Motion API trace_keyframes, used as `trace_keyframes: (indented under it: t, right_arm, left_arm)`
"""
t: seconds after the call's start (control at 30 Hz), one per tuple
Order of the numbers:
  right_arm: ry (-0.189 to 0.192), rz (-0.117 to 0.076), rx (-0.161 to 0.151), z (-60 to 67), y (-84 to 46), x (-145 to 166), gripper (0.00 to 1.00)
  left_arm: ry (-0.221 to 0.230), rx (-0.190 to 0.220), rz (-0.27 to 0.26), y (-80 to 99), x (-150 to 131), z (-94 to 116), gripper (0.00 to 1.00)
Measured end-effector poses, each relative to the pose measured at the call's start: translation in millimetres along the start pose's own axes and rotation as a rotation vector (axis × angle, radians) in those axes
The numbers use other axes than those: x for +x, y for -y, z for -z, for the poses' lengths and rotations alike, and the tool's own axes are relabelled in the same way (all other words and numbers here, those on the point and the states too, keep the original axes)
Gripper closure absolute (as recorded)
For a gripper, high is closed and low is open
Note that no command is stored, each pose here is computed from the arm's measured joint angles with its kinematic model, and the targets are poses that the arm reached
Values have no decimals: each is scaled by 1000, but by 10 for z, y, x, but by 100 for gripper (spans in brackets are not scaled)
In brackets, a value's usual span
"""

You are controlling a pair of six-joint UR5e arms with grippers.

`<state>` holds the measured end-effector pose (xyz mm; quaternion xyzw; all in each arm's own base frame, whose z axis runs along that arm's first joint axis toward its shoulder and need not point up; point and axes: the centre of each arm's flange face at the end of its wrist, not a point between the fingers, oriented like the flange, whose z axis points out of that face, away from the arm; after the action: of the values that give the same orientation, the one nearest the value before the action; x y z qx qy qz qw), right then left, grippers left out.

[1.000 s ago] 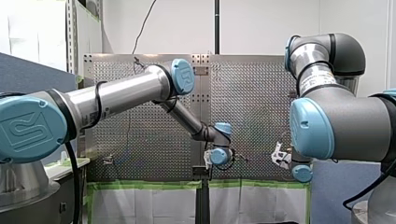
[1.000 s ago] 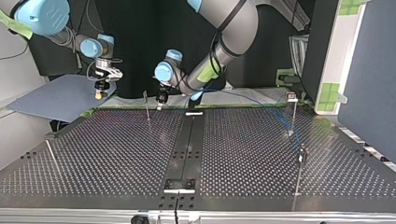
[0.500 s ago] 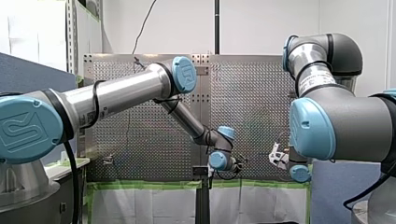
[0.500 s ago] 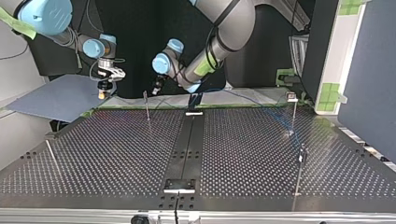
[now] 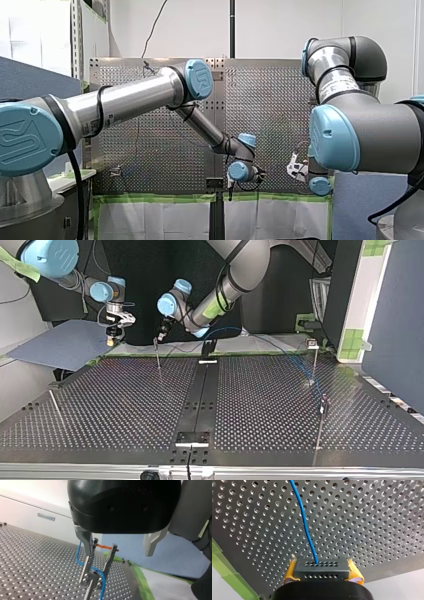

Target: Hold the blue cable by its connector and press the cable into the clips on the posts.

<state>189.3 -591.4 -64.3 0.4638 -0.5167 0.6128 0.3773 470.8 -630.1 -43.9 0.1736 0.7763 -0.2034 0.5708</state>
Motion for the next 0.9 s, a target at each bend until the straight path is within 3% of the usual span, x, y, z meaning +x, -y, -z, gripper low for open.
trace_keyframes:
  t: [0.2,0.57,0.9]
  right_arm:
    - [3,0,2,6,16,-14,100]
    - [3,-2,4,10,28,-24,100]
    - [1,-2,6,12,36,-31,100]
  left_arm:
    - [19,-27,3,31,-23,6,0]
    - [43,-22,3,248,-18,70,0]
    - [46,-27,-2,315,-15,98,0]
